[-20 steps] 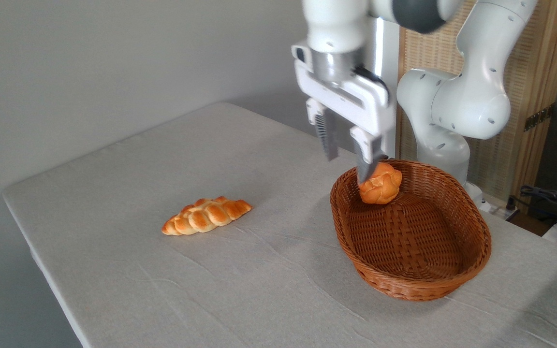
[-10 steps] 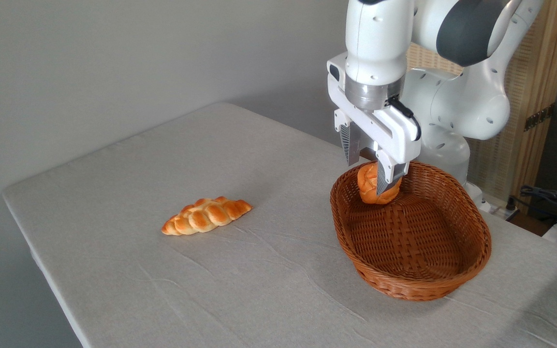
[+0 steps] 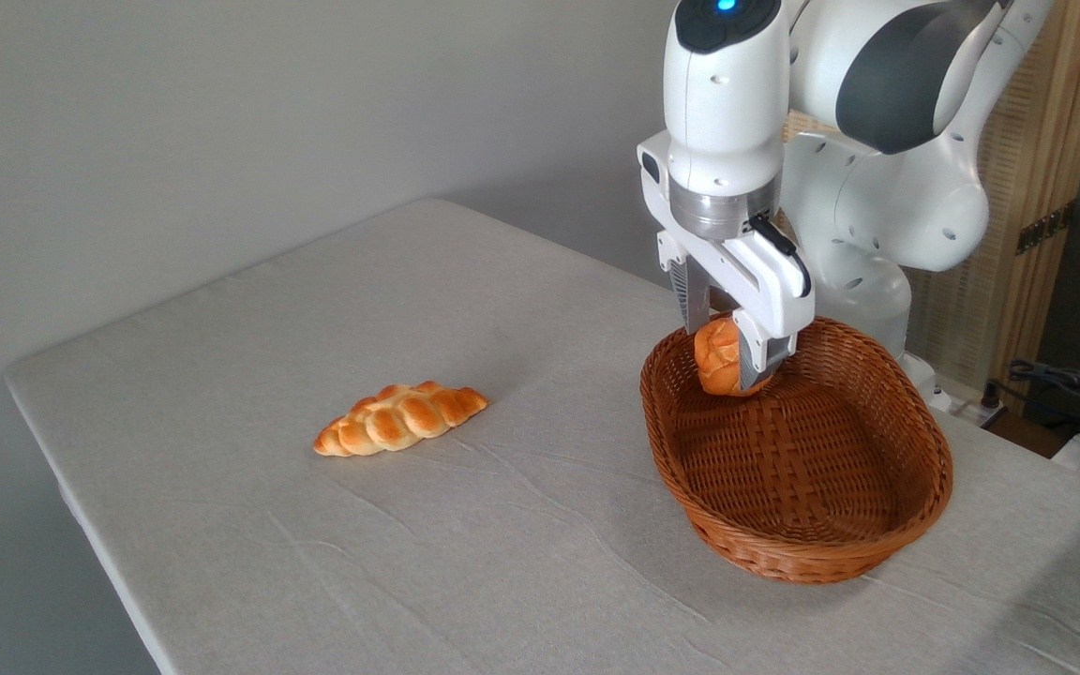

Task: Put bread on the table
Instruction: 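Lower the gripper around the round bun and close on it, then lift the round bun out of the basket, then carry the bun beside the braided loaf and lower it to the table, then open the gripper to release the bun on the table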

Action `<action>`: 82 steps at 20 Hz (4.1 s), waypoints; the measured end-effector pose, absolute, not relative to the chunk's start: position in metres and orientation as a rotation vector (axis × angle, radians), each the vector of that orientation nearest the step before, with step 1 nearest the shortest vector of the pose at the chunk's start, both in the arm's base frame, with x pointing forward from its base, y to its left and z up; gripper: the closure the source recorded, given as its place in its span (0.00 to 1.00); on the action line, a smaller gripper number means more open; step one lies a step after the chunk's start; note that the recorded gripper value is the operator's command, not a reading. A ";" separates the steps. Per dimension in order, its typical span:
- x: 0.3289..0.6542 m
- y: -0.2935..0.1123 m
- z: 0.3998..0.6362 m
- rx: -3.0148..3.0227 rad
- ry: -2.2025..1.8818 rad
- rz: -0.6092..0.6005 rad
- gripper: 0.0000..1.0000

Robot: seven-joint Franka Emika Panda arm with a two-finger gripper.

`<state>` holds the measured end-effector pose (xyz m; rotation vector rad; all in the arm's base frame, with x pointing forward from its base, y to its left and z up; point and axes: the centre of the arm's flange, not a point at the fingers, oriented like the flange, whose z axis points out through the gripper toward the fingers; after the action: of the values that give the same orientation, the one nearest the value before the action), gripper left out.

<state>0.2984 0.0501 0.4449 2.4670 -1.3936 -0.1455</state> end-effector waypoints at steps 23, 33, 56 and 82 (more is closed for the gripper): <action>0.295 0.047 0.421 2.423 -1.404 -0.189 0.94; 0.296 0.049 0.418 2.423 -1.408 -0.201 0.94; 0.540 -0.071 0.513 2.534 -1.793 -0.060 0.60; 0.586 -0.110 0.457 2.559 -1.907 -0.005 0.00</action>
<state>0.5864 -0.1097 0.4565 2.5590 -1.9074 -0.0047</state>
